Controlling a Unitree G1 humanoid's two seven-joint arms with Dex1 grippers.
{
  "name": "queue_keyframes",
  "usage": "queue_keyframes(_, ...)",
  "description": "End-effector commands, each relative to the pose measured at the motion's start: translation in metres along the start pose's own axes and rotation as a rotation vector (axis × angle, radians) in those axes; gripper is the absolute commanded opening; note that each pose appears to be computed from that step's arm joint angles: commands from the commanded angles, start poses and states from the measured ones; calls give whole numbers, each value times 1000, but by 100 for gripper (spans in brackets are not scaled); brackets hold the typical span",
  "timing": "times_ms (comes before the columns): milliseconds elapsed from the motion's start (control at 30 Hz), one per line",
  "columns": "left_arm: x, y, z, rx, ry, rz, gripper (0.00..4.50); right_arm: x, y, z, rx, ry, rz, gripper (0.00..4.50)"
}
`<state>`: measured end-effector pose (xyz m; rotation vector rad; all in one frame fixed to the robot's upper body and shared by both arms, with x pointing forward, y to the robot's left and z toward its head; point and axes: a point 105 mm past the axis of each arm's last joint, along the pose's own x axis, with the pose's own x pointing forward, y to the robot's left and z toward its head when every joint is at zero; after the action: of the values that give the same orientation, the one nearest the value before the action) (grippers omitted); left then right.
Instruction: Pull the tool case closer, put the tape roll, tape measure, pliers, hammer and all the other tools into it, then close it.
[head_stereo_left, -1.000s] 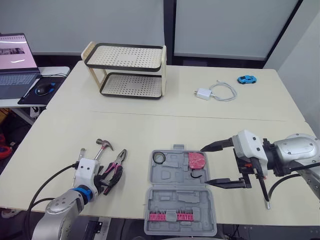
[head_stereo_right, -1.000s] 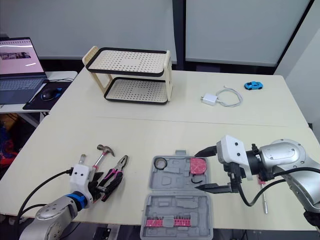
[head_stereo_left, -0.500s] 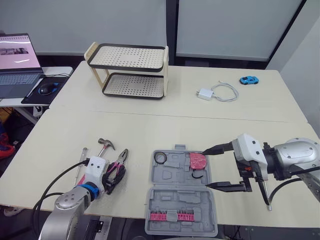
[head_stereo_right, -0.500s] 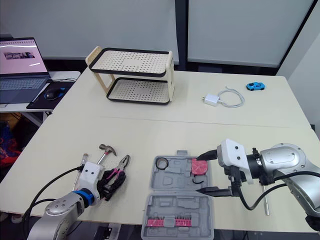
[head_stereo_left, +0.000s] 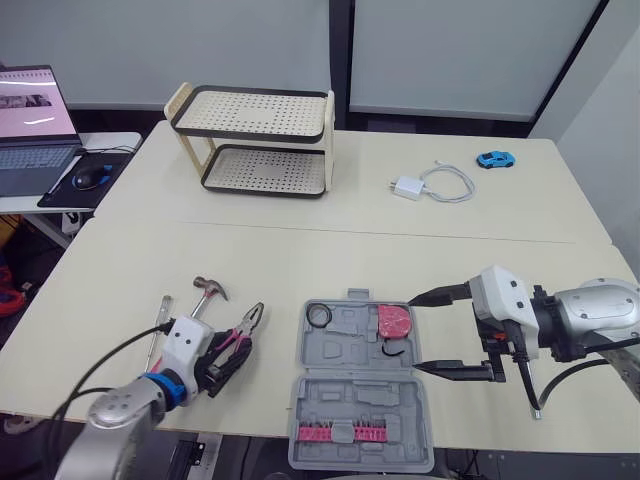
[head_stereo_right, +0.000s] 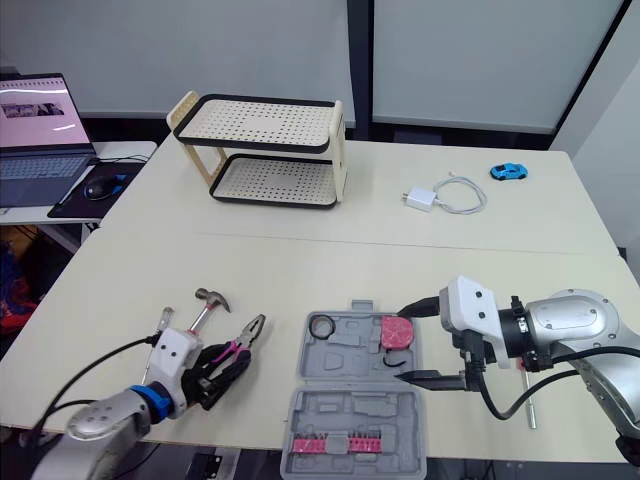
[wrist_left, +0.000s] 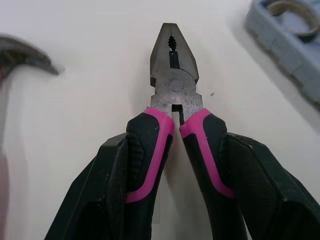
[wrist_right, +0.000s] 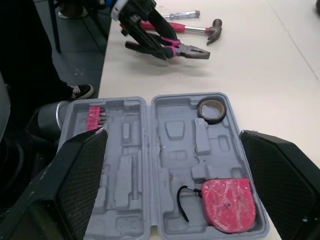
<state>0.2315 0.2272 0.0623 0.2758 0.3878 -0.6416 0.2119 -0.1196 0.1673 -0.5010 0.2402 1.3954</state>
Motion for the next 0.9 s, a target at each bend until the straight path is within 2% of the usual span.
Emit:
queue_keyframes(33, -2, -24, 38, 173, -89, -217, 254, -4, 2, 9, -45, -14, -35, 450)
queue_keyframes(133, 6, -40, 56, 260, -108, -364, 254, -6, 3, 9, -38, -12, -66, 450)
queue_keyframes(267, 30, -51, 80, 353, -131, -463, 254, -11, 8, 4, -29, 27, -108, 450)
queue_keyframes(500, 58, -77, 90, 503, -58, -661, 254, -11, 20, -7, -35, 110, -170, 450)
queue_keyframes(667, 73, -86, 100, 544, -37, -708, 254, 13, 13, -11, -41, 129, -231, 450)
queue_keyframes(900, 78, -93, 108, 576, -20, -742, 254, 57, 5, -14, -22, 157, -200, 450)
